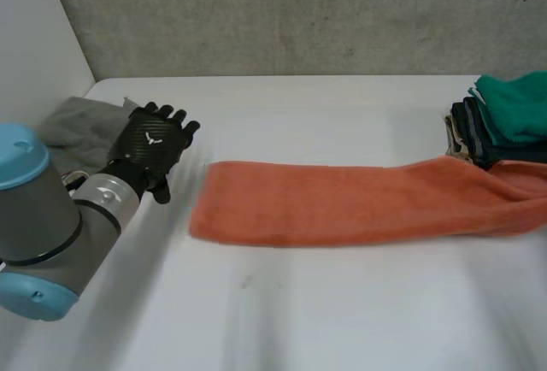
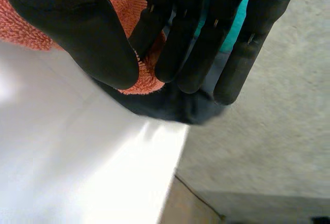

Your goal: Fold the laundry.

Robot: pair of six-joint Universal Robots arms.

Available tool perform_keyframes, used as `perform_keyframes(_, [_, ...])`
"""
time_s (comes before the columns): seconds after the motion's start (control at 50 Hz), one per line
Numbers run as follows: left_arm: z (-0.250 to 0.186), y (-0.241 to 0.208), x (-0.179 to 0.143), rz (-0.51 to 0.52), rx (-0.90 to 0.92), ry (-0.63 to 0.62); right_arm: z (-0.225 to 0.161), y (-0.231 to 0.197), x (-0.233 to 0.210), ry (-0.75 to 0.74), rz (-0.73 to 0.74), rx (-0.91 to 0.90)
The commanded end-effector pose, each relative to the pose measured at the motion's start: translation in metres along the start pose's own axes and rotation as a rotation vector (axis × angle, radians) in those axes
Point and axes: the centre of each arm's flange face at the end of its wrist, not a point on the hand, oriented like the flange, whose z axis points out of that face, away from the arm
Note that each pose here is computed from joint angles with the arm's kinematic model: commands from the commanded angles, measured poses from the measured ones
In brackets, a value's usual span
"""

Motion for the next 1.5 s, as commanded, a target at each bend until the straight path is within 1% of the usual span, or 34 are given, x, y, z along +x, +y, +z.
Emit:
perform_keyframes(0.02, [-0.007,-0.002,-0.013,-0.001,0.001,-0.039,-0.014,-0.061,-0.013,0.012,-0.105,0.125])
perform_keyframes(0.06, [-0.009,-0.004,-0.016,-0.003,0.006,-0.048,-0.026,-0.091,-0.034,-0.024,-0.126,0.222])
perform_keyframes(0.08, [-0.009,-0.005,-0.017,-0.004,0.009,-0.052,-0.037,-0.117,-0.055,-0.057,-0.142,0.311])
perform_keyframes(0.14, [-0.013,-0.01,-0.02,-0.021,0.023,-0.062,-0.057,-0.152,-0.085,-0.096,-0.167,0.448])
perform_keyframes(0.16, [-0.014,-0.011,-0.021,-0.03,0.025,-0.064,-0.072,-0.172,-0.108,-0.125,-0.188,0.545])
perform_keyframes(0.22, [-0.017,-0.014,-0.023,-0.056,0.036,-0.07,-0.094,-0.2,-0.147,-0.174,-0.215,0.7])
perform_keyframes(0.24, [-0.018,-0.015,-0.023,-0.063,0.038,-0.071,-0.106,-0.212,-0.179,-0.232,-0.231,0.794])
perform_keyframes(0.3, [-0.021,-0.014,-0.023,-0.075,0.034,-0.072,-0.126,-0.224,-0.23,-0.336,-0.253,0.926])
perform_keyframes(0.32, [-0.022,-0.013,-0.023,-0.075,0.032,-0.072,-0.138,-0.226,-0.26,-0.407,-0.269,0.995])
perform_keyframes(0.38, [-0.023,-0.011,-0.022,-0.077,0.023,-0.07,-0.155,-0.224,-0.3,-0.52,-0.296,1.07])
perform_keyframes(0.4, [-0.023,-0.01,-0.022,-0.077,0.021,-0.07,-0.163,-0.219,-0.324,-0.583,-0.313,1.096])
perform_keyframes(0.48, [-0.024,-0.008,-0.02,-0.079,0.013,-0.065,-0.169,-0.195,-0.375,-0.703,-0.345,1.084])
perform_keyframes(0.52, [-0.024,-0.007,-0.02,-0.08,0.01,-0.064,-0.171,-0.186,-0.387,-0.734,-0.356,1.072])
perform_keyframes(0.62, [-0.023,-0.008,-0.022,-0.078,0.016,-0.069,-0.173,-0.182,-0.387,-0.733,-0.354,1.039])
perform_keyframes(0.7, [-0.019,-0.013,-0.027,-0.074,0.036,-0.082,-0.182,-0.196,-0.358,-0.676,-0.29,1.007])
perform_keyframes(0.74, [-0.016,-0.018,-0.027,-0.072,0.056,-0.083,-0.178,-0.199,-0.336,-0.657,-0.196,0.944])
perform_keyframes(0.76, [-0.015,-0.02,-0.027,-0.071,0.06,-0.084,-0.168,-0.199,-0.316,-0.637,-0.113,0.884])
perform_keyframes(0.8, [-0.013,-0.024,-0.026,-0.068,0.076,-0.082,-0.158,-0.195,-0.298,-0.627,-0.023,0.819])
perform_keyframes(0.84, [-0.01,-0.028,-0.018,-0.066,0.091,-0.057,-0.151,-0.188,-0.275,-0.623,0.094,0.726])
perform_keyframes(0.88, [-0.007,-0.032,-0.01,-0.065,0.103,-0.036,-0.149,-0.181,-0.263,-0.629,0.151,0.662])
perform_keyframes(0.9, [-0.006,-0.035,-0.003,-0.063,0.11,-0.018,-0.144,-0.172,-0.254,-0.631,0.182,0.591])
perform_keyframes(0.94, [-0.005,-0.037,0.005,-0.062,0.114,0.002,-0.138,-0.158,-0.249,-0.63,0.189,0.51])
perform_keyframes(1.0, [-0.004,-0.04,0.015,-0.06,0.125,0.029,-0.115,-0.121,-0.236,-0.585,0.169,0.335])
perform_keyframes(1.04, [-0.004,-0.041,0.017,-0.06,0.129,0.034,-0.106,-0.109,-0.232,-0.554,0.15,0.291])
perform_keyframes(1.06, [-0.004,-0.042,0.018,-0.06,0.13,0.037,-0.095,-0.095,-0.228,-0.524,0.12,0.247])
perform_keyframes(1.14, [-0.004,-0.042,0.022,-0.059,0.131,0.049,-0.079,-0.073,-0.217,-0.459,0.032,0.187])
perform_keyframes(1.2, [-0.004,-0.042,0.022,-0.059,0.13,0.048,-0.07,-0.069,-0.21,-0.394,-0.003,0.194])
perform_keyframes(1.26, [-0.005,-0.043,0.022,-0.058,0.131,0.045,-0.066,-0.076,-0.198,-0.273,-0.052,0.27])
perform_keyframes(1.3, [-0.006,-0.045,0.021,-0.057,0.136,0.044,-0.072,-0.1,-0.177,-0.169,-0.079,0.383])
perform_keyframes(1.36, [-0.007,-0.047,0.019,-0.055,0.14,0.039,-0.085,-0.123,-0.168,-0.118,-0.148,0.475])
perform_keyframes(1.4, [-0.007,-0.048,0.018,-0.055,0.145,0.035,-0.091,-0.132,-0.175,-0.132,-0.181,0.517])
perform_keyframes(1.42, [-0.008,-0.049,0.018,-0.056,0.148,0.034,-0.104,-0.146,-0.194,-0.181,-0.215,0.594])
perform_keyframes(1.48, [-0.01,-0.05,0.017,-0.057,0.15,0.031,-0.13,-0.16,-0.239,-0.317,-0.266,0.721])
perform_keyframes(1.5, [-0.01,-0.05,0.017,-0.059,0.148,0.032,-0.147,-0.164,-0.264,-0.405,-0.293,0.794])
